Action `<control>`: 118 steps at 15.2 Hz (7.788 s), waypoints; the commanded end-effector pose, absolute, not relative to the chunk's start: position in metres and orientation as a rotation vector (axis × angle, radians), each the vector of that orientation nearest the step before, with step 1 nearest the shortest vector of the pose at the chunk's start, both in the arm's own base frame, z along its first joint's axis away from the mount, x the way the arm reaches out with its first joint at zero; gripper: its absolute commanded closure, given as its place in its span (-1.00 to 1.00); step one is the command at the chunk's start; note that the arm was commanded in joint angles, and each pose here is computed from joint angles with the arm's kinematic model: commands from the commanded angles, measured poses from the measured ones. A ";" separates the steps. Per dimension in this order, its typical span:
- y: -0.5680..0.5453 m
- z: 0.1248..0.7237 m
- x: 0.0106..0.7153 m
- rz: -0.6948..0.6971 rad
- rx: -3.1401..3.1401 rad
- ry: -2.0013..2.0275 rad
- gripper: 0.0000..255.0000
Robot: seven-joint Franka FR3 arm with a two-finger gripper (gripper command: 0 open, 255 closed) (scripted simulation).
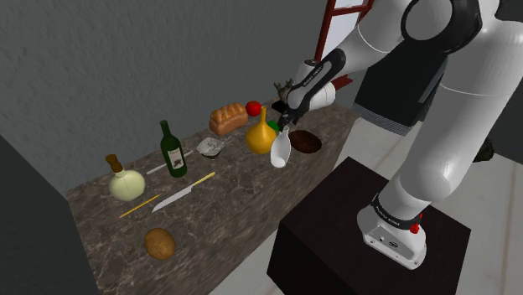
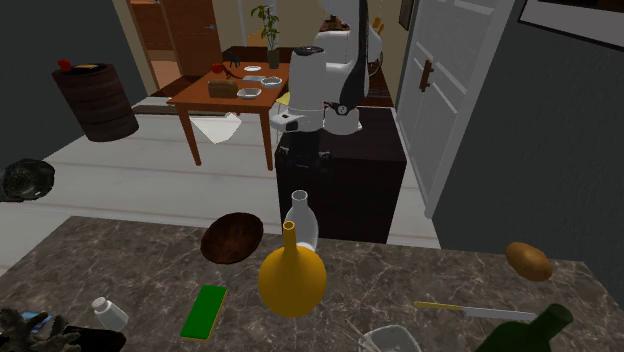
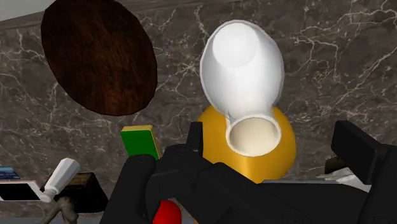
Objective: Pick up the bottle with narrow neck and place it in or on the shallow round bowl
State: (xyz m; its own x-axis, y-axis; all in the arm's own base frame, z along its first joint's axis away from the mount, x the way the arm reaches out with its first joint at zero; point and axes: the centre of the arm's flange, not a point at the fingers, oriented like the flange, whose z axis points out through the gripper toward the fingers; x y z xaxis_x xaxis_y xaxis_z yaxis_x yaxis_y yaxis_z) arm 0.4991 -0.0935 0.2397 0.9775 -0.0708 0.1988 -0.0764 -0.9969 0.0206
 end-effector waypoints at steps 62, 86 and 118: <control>-0.258 0.371 0.507 0.312 3.097 -0.116 1.00; -0.331 0.307 0.505 0.312 3.097 -0.116 1.00; -0.329 0.284 0.495 0.312 3.097 -0.116 -1.00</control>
